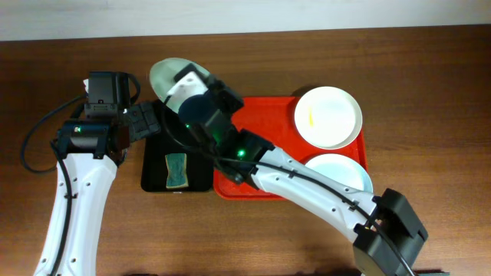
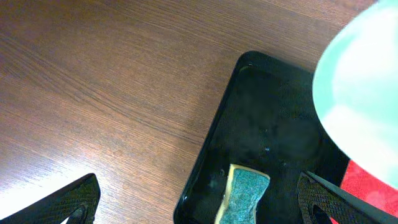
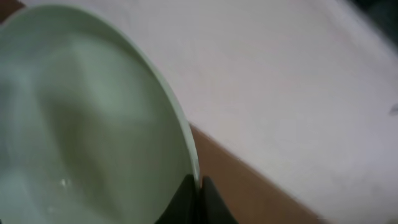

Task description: Clean dirty plates on tray and stack at the side

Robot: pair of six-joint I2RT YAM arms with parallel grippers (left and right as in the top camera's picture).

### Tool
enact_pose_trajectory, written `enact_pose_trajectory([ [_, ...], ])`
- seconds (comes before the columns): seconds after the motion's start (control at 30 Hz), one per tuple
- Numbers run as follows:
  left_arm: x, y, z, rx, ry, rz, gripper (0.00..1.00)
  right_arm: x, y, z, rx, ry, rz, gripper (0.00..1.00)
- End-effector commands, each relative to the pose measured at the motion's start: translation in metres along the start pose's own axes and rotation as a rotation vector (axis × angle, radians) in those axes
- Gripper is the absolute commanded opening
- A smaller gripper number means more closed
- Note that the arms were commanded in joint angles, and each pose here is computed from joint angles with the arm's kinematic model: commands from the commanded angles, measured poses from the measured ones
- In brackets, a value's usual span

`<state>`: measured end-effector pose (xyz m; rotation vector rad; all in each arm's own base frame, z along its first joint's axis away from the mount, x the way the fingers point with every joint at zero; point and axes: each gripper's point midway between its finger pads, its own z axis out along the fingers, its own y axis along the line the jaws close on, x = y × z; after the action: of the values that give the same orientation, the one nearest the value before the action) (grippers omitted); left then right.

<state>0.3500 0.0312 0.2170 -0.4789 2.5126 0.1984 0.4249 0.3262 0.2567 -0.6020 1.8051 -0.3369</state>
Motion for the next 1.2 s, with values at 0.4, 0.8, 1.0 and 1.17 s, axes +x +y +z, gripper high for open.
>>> enact_pose_trajectory([
  [0.4,0.000,0.003,0.002,-0.016,-0.001,-0.018,0.99,0.076,0.005,0.019,-0.428,0.370,0.590,0.04],
  [0.8,0.000,0.003,0.002,-0.016,-0.001,-0.018,0.99,0.110,-0.072,0.033,-0.758,0.479,0.960,0.04],
  [1.0,0.000,0.003,0.002,-0.016,-0.001,-0.018,0.99,0.194,-0.165,0.038,-0.569,0.628,1.181,0.04],
  [1.17,0.000,0.003,0.002,-0.016,-0.001,-0.018,0.99,0.270,-0.236,0.013,-0.380,0.763,1.392,0.04],
])
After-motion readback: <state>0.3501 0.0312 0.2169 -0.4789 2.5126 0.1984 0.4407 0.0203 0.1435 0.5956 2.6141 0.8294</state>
